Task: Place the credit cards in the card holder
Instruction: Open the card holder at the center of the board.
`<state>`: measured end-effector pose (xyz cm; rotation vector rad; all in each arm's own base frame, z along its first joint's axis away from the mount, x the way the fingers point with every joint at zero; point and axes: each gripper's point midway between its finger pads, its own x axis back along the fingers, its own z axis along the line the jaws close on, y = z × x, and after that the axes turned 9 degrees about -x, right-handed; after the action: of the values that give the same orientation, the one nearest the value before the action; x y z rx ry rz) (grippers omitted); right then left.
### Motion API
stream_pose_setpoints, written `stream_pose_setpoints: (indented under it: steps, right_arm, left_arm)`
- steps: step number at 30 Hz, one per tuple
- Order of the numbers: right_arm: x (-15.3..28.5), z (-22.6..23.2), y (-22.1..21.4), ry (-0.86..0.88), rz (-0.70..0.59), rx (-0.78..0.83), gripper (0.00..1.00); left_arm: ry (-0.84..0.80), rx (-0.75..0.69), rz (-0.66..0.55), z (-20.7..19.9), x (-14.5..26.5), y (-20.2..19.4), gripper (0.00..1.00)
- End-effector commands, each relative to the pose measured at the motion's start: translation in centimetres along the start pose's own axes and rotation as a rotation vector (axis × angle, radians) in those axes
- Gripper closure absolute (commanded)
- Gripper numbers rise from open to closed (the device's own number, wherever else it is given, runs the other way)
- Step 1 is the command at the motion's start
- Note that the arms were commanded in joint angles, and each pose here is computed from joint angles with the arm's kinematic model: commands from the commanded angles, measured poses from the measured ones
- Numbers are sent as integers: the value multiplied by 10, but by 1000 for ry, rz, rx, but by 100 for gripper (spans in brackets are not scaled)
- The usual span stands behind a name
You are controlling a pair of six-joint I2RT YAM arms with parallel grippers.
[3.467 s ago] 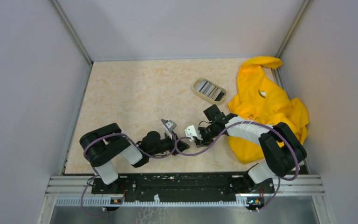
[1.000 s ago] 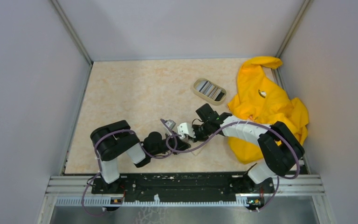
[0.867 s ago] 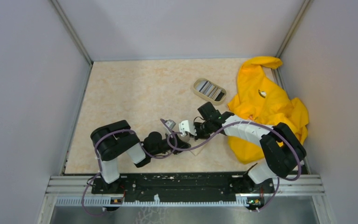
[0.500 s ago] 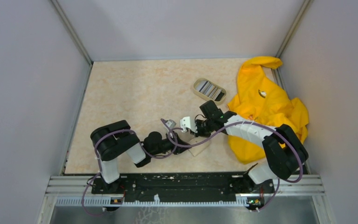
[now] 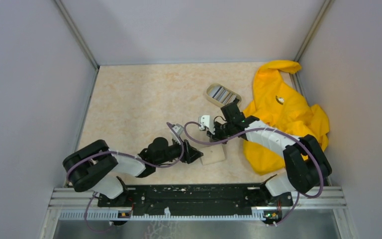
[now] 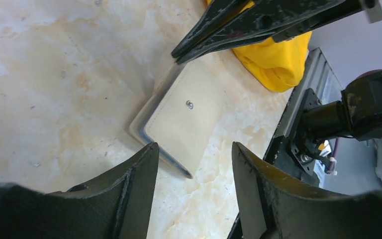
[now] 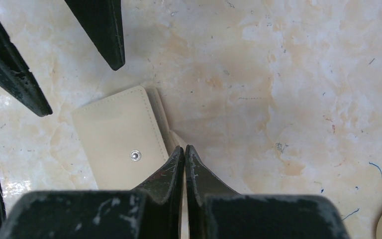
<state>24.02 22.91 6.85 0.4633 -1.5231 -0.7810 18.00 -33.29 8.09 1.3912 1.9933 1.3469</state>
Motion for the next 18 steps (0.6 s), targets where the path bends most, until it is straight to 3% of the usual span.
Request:
stream_pose_setpoints:
  steps: [1,8,18]
  right_arm:
    - [11,-8,36,-19,-114,30,100]
    - [11,-7,35,-15,-115,26,100]
    - [10,-6,32,-10,-106,22,100]
  left_arm:
    - [95,18,92,17,6,-20,37]
    - [131,80,120,24,-4,-29,37]
    - [148,94,114,26,-17,-22,47]
